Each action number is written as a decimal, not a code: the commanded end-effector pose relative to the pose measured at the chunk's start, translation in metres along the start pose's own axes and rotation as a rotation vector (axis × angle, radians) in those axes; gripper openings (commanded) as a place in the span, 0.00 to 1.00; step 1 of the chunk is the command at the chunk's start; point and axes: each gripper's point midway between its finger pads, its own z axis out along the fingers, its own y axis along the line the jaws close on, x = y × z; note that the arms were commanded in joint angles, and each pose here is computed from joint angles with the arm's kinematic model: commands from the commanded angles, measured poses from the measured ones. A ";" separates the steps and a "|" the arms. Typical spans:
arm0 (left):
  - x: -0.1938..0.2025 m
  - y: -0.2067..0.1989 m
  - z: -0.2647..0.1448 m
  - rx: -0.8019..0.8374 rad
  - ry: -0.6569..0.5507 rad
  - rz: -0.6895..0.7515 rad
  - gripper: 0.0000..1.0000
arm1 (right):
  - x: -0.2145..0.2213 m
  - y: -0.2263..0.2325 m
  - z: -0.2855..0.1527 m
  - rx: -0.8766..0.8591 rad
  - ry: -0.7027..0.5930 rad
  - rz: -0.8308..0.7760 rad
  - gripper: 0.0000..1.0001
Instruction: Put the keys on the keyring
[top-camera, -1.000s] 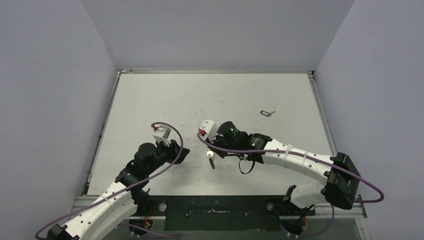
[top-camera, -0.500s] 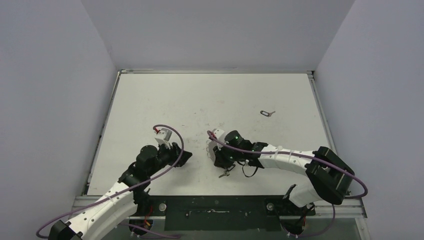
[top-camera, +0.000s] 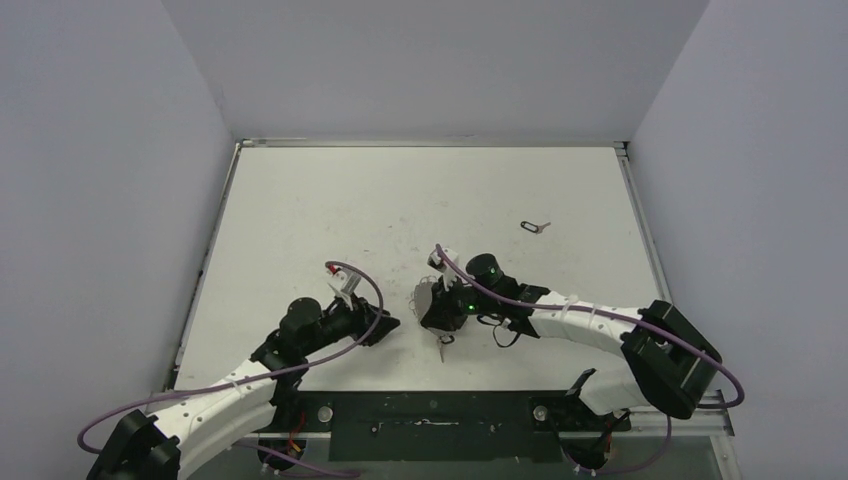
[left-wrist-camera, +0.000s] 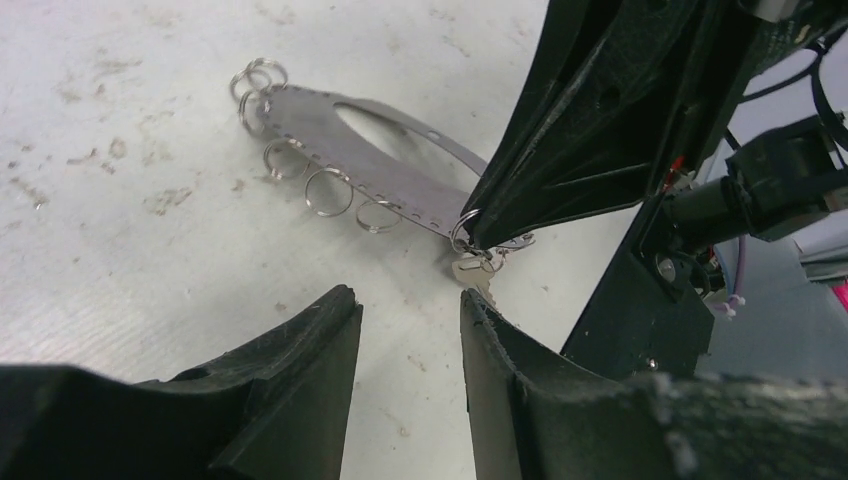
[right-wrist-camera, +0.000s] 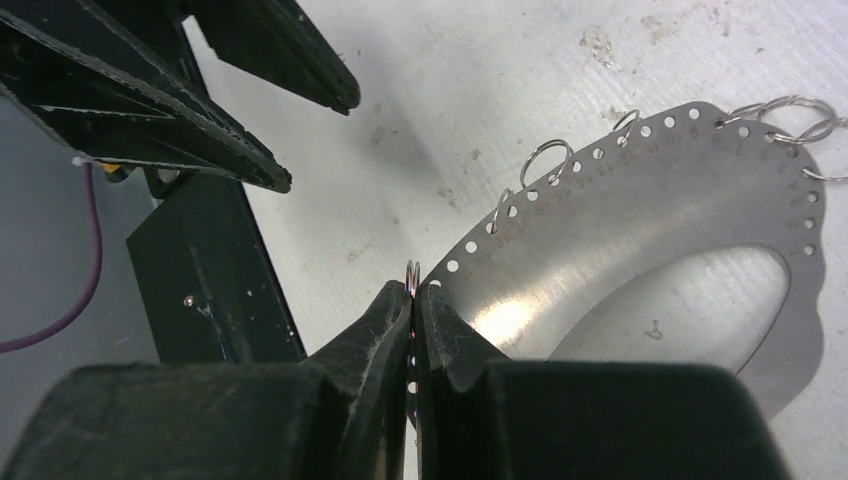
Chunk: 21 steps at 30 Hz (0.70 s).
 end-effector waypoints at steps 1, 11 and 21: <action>-0.028 -0.037 0.000 0.178 -0.131 0.163 0.40 | -0.033 0.025 -0.017 -0.096 -0.147 -0.165 0.00; -0.032 -0.061 -0.011 0.318 -0.228 0.360 0.40 | -0.042 0.047 -0.038 -0.186 -0.274 -0.398 0.00; -0.029 -0.079 -0.014 0.399 -0.260 0.496 0.40 | -0.043 0.065 -0.053 -0.248 -0.391 -0.557 0.00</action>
